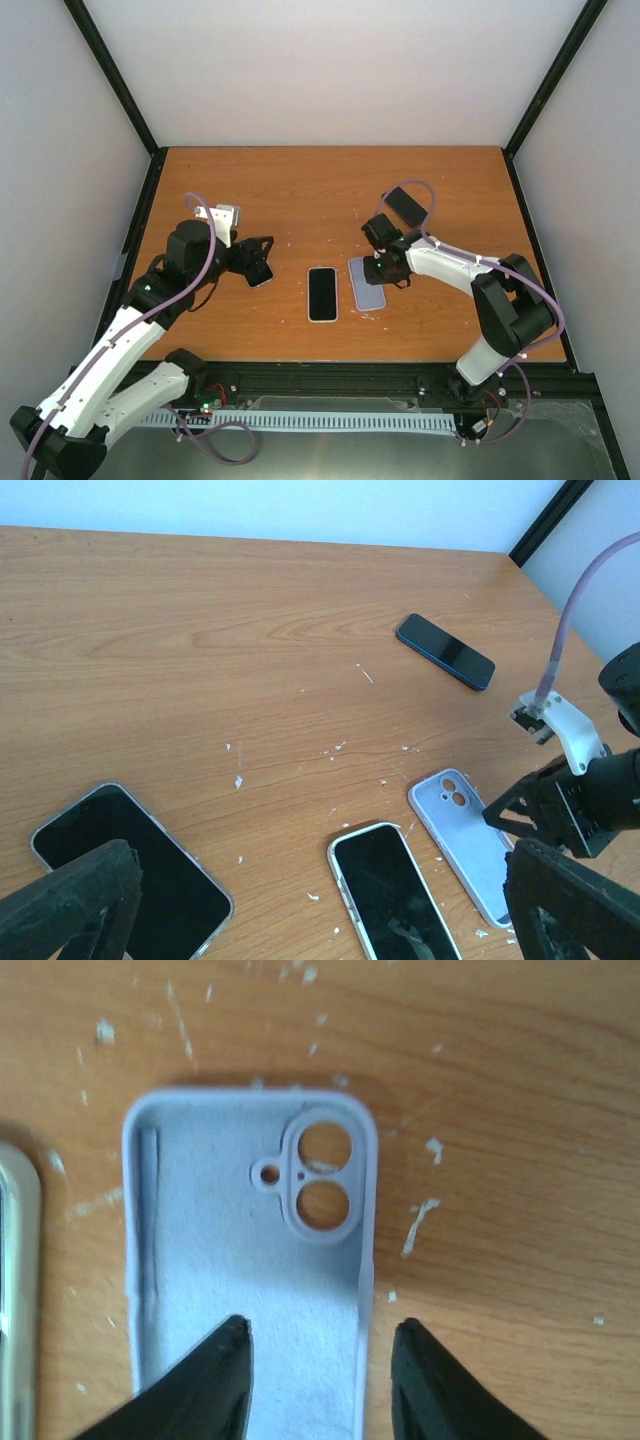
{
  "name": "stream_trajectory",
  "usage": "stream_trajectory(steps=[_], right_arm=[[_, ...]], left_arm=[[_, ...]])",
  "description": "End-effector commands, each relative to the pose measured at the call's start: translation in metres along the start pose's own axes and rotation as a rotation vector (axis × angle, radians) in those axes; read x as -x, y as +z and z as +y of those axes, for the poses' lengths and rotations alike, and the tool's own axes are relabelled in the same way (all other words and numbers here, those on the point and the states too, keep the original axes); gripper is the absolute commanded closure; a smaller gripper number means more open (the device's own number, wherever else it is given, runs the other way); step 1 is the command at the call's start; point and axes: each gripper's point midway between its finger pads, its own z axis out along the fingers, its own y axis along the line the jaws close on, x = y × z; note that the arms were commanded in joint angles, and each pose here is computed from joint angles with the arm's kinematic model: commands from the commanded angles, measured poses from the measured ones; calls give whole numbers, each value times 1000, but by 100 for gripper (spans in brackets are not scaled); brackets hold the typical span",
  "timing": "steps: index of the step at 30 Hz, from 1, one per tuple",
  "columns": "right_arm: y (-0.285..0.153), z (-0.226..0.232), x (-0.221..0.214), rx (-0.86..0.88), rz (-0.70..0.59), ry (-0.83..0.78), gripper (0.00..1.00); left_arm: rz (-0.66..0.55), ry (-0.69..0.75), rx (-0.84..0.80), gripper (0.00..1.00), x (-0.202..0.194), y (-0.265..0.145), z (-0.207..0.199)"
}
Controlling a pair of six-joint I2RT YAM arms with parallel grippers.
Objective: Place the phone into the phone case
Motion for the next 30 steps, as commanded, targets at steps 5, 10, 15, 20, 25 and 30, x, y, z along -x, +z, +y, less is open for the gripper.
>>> stream_trajectory(steps=[5,10,15,20,25,30], right_arm=[[-18,-22,91,3,-234,99,32],[-9,-51,143,7,-311,195,12],[5,-75,187,-7,-356,230,0],[23,-95,224,-42,-367,232,0],[43,-118,255,-31,-367,250,0],[61,-129,275,-3,-361,242,0]], left_arm=[[-10,-3,1,0,5,-1,-2],[-8,-3,9,1,4,1,0],[-2,-4,20,1,3,3,2],[12,-4,29,0,1,6,3],[22,-3,40,0,0,9,5],[22,-4,34,0,0,10,4]])
